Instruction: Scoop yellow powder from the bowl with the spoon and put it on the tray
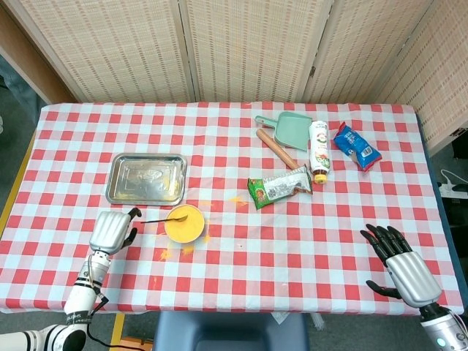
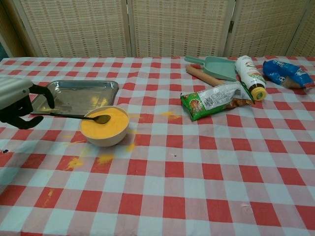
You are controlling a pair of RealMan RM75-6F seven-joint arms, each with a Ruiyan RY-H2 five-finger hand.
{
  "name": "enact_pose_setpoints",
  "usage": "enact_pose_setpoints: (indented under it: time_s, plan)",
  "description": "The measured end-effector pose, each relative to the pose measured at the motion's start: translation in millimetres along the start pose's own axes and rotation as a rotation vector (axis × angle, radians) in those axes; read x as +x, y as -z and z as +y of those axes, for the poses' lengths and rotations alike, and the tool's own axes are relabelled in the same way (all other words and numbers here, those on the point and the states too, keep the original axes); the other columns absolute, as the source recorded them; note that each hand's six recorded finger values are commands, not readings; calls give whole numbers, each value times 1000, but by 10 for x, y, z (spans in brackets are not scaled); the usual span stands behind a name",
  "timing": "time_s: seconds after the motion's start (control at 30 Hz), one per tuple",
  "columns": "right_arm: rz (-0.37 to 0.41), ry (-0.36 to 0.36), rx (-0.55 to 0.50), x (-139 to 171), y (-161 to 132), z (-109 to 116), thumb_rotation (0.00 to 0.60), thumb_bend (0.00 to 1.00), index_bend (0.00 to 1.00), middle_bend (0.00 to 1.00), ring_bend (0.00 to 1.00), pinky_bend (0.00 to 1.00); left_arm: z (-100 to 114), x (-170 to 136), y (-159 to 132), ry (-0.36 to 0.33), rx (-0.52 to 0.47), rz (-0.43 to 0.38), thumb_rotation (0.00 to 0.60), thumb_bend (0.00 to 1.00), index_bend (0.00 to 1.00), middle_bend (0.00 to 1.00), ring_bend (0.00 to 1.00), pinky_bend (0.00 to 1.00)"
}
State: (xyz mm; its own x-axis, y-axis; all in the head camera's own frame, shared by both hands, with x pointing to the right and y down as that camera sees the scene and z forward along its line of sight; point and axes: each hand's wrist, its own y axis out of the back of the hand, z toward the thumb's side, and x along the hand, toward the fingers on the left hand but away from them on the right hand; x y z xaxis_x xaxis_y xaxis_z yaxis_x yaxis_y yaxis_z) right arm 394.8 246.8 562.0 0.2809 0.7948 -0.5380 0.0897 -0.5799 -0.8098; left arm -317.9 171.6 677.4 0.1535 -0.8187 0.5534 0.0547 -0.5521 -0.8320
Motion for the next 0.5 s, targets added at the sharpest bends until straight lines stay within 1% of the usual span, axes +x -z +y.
enact_pose_setpoints:
  time_s: [0.1, 0.3, 0.5]
  plan:
    - [0, 0, 0, 1, -1, 1, 600, 86, 0, 0, 0, 0, -3, 9, -30, -7, 2, -7, 600, 443, 403, 1000, 1000, 1000]
    - [-3, 3, -1, 6, 3, 8, 600, 87, 0, 0, 0, 0, -70, 43, -65, 5, 14, -10, 600, 442, 432, 1000, 1000, 1000]
    - [-7, 2, 2, 5, 15, 8, 600, 87, 0, 0, 0, 0, -74, 82, -89, -9, 11, -11, 600, 440, 454, 1000, 1000, 1000]
